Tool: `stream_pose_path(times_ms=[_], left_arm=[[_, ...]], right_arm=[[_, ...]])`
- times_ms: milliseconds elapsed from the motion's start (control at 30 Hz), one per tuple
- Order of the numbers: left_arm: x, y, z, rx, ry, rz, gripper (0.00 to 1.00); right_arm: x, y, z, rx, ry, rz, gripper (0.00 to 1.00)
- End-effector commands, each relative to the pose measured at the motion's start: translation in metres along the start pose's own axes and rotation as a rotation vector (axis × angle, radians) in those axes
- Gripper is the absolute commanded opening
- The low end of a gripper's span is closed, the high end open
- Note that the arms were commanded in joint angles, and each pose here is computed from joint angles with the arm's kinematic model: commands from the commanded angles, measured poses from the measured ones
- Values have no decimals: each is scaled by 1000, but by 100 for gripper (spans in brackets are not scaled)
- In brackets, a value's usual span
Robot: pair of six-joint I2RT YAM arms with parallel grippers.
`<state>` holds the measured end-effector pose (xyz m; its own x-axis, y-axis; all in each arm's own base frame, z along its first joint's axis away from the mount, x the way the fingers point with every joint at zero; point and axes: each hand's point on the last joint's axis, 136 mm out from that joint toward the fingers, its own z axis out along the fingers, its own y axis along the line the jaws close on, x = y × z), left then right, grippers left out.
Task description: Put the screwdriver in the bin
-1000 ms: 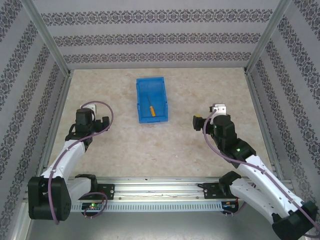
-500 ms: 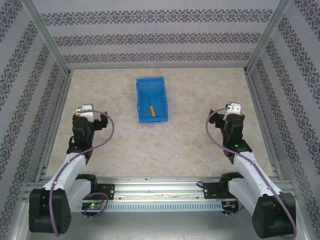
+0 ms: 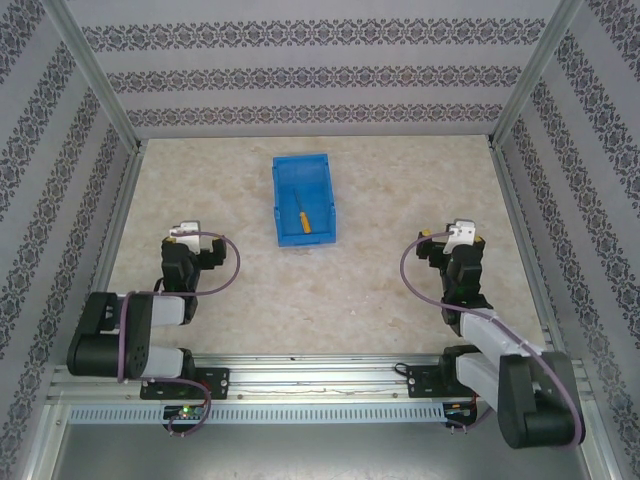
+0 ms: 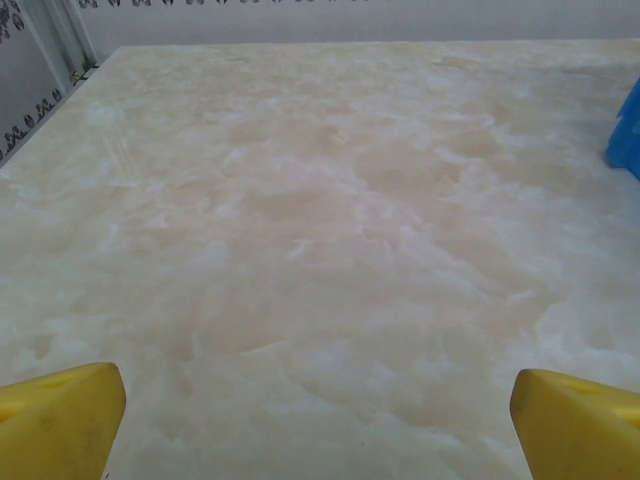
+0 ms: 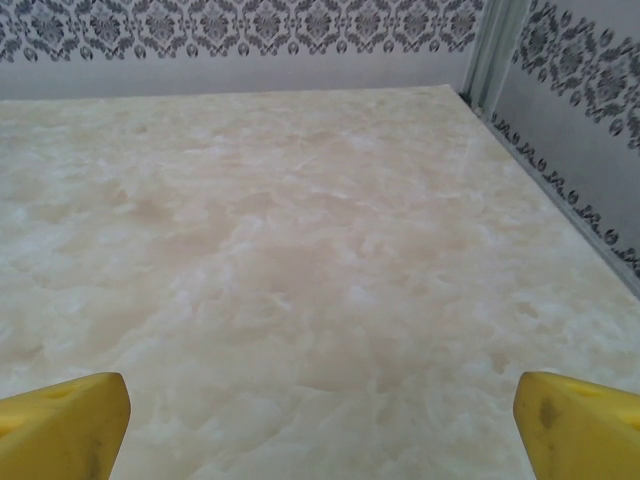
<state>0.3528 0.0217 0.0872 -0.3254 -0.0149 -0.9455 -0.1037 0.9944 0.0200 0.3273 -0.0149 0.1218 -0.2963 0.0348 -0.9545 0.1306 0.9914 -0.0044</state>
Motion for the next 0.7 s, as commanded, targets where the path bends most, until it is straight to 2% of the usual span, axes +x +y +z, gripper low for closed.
stream_pose_path(times_ms=[0, 133, 200, 267, 367, 400, 467, 533, 667], left_arm=[[-29, 0, 8, -11, -137, -36, 99], [-22, 0, 14, -12, -165, -35, 99], [-19, -9, 15, 32, -135, -14, 99], [-21, -1, 19, -10, -132, -31, 99], [-18, -1, 25, -12, -94, -28, 99], [-19, 0, 29, -21, -78, -31, 99], [-16, 2, 40, -44, -5, -30, 99], [-16, -13, 44, 33, 8, 13, 99], [-16, -15, 44, 41, 14, 13, 99]], right_arm=[[-17, 7, 11, -45, -88, -7, 98], [-21, 14, 30, -95, -75, 5, 98], [-18, 21, 40, -132, -57, 7, 98], [-9, 29, 51, -175, -43, -3, 98], [-4, 29, 62, -172, -52, 18, 98], [0, 26, 65, -160, 1, 21, 98], [-6, 26, 70, -153, -1, 14, 98], [-7, 26, 70, -151, -14, 16, 98], [-8, 27, 70, -153, -20, 11, 98]])
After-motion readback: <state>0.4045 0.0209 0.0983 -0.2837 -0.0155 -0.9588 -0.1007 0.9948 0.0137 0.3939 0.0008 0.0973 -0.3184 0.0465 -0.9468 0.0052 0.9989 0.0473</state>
